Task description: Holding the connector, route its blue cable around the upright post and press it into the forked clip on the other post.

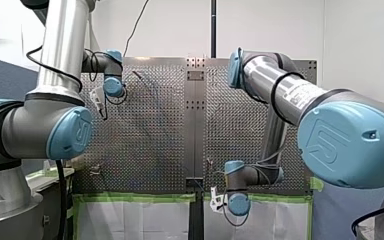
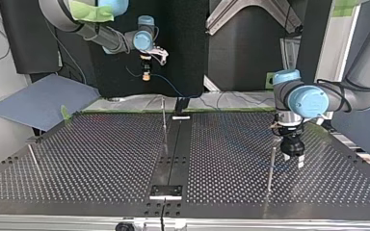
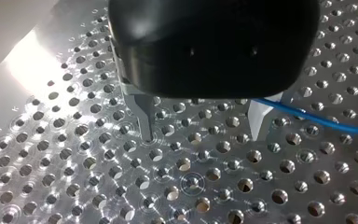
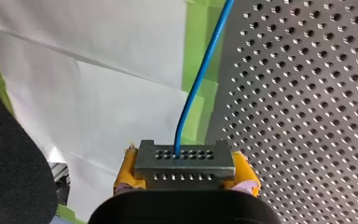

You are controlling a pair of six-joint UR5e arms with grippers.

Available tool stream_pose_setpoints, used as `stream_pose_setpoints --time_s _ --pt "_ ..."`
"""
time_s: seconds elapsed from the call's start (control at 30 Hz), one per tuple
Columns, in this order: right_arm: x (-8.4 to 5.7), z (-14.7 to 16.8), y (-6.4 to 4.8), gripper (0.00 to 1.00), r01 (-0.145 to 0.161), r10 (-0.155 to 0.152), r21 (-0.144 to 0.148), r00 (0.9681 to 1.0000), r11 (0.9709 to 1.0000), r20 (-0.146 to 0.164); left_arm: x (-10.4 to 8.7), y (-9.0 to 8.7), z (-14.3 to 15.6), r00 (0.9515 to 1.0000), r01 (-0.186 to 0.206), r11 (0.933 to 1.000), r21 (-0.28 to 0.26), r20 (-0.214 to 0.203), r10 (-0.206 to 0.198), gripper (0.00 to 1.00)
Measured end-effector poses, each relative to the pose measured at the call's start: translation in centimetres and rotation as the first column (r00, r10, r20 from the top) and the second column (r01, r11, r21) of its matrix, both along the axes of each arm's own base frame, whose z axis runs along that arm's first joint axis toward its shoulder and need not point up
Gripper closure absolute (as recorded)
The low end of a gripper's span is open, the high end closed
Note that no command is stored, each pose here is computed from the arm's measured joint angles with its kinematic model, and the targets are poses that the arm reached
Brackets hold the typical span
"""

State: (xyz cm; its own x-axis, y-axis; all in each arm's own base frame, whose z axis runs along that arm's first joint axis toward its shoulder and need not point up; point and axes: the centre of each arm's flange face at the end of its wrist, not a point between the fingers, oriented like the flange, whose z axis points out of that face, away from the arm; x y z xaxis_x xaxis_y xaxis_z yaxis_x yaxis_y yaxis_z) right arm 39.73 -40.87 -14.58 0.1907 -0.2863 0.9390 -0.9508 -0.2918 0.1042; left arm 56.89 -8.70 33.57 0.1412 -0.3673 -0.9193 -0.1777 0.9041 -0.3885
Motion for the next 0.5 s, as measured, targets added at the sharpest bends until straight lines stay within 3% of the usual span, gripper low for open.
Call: stream_pose_setpoints --time_s 0.23,0.5 --pt "-1.0 2.5 0.1 1.00 0.015 -0.014 -0.030 0.9997 0.9995 0.021 -0.1 0.0 -0.1 1.0000 -0.006 1.0000 0.002 -0.006 0.006 0.00" --pt "-2.1 5.3 0.7 1.00 0.014 -0.013 -0.043 0.9998 0.9990 0.018 -0.1 0.1 -0.1 0.9999 -0.009 1.0000 0.003 -0.012 0.009 0.00"
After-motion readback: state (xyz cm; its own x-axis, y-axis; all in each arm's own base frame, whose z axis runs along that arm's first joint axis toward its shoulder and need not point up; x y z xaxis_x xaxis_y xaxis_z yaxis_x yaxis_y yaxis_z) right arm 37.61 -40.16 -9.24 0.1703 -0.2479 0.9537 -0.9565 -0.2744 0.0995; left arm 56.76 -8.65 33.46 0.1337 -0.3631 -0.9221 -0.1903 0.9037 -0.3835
